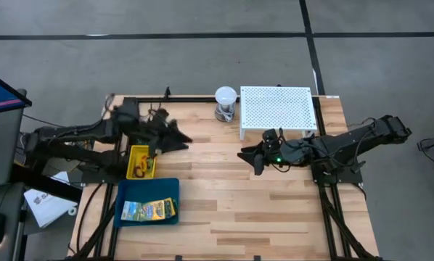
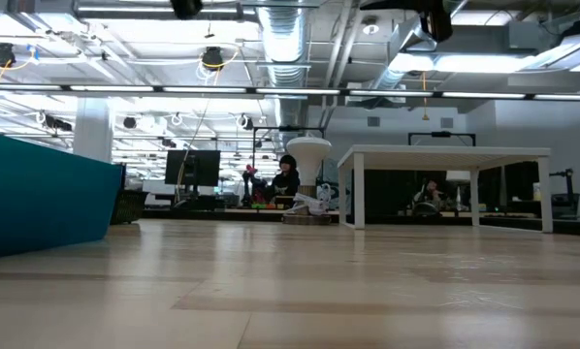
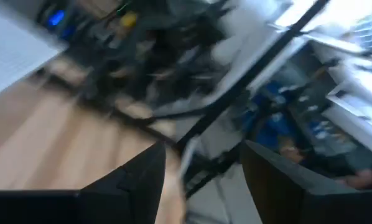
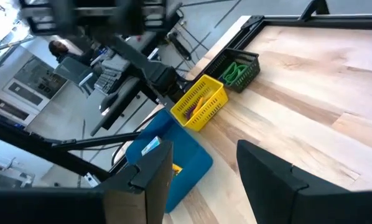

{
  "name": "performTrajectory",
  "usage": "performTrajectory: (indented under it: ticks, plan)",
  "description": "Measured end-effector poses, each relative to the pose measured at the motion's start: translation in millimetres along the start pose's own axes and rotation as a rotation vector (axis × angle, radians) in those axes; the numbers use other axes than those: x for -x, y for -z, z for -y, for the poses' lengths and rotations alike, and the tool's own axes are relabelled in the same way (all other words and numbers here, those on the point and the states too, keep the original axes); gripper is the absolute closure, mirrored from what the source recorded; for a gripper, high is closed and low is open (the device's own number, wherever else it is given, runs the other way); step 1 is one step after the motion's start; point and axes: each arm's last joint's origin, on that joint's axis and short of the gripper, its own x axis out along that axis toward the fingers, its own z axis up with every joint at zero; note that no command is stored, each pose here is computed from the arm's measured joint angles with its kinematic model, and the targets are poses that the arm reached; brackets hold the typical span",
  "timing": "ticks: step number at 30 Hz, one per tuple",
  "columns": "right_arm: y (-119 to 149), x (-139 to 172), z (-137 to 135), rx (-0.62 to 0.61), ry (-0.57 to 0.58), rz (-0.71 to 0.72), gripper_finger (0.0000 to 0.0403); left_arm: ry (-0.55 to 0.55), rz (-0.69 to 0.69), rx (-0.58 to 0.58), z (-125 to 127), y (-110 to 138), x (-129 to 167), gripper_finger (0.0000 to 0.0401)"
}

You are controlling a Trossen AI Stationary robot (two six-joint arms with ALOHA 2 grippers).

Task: Pick & Place Office Desk Supplies
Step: Put the blue bin on the shelf

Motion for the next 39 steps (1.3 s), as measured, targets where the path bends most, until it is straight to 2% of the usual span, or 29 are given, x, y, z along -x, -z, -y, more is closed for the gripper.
performTrajectory:
  ticks: [1,3,6,8,11,16,21,24,27,32,39]
  plan:
    - [0,0,0,0.0,-0.005,-0.005,0.0227,0.019,0.002,0.0,7,5,-6,0.0201]
    - [1,0,-1,0.0,-0.012,-0.015,0.0227,-0.006,-0.117,0.055,10,24,-15,0.0202]
    - [3,1,-2,0.004,-0.021,-0.024,0.0227,-0.134,-0.447,0.168,12,67,-14,0.0207]
    - [5,3,-4,0.007,-0.027,-0.032,0.0227,-0.214,-0.615,0.224,17,91,-11,0.0212]
    - [8,4,-5,0.017,-0.029,-0.047,0.0227,-0.286,-0.685,0.248,30,112,-9,0.0228]
    - [10,5,-5,0.016,-0.026,-0.057,0.0227,-0.452,-0.783,0.397,33,146,-24,0.0267]
    - [11,6,-6,0.022,-0.031,-0.061,0.0227,-0.537,-0.803,0.503,28,177,-53,0.0296]
    - [13,7,-8,0.026,-0.041,-0.068,0.0227,-0.632,-0.805,0.568,19,191,-64,0.0303]
    - [16,10,-11,0.032,-0.054,-0.079,0.0227,-0.668,-0.767,0.57,13,199,-72,0.0304]
    - [22,14,-14,0.039,-0.069,-0.1,0.0227,-0.661,-0.747,0.591,1,210,-89,0.0303]
    - [30,20,-19,0.039,-0.093,-0.13,0.0227,-0.476,-0.557,0.639,-14,206,-127,0.0303]
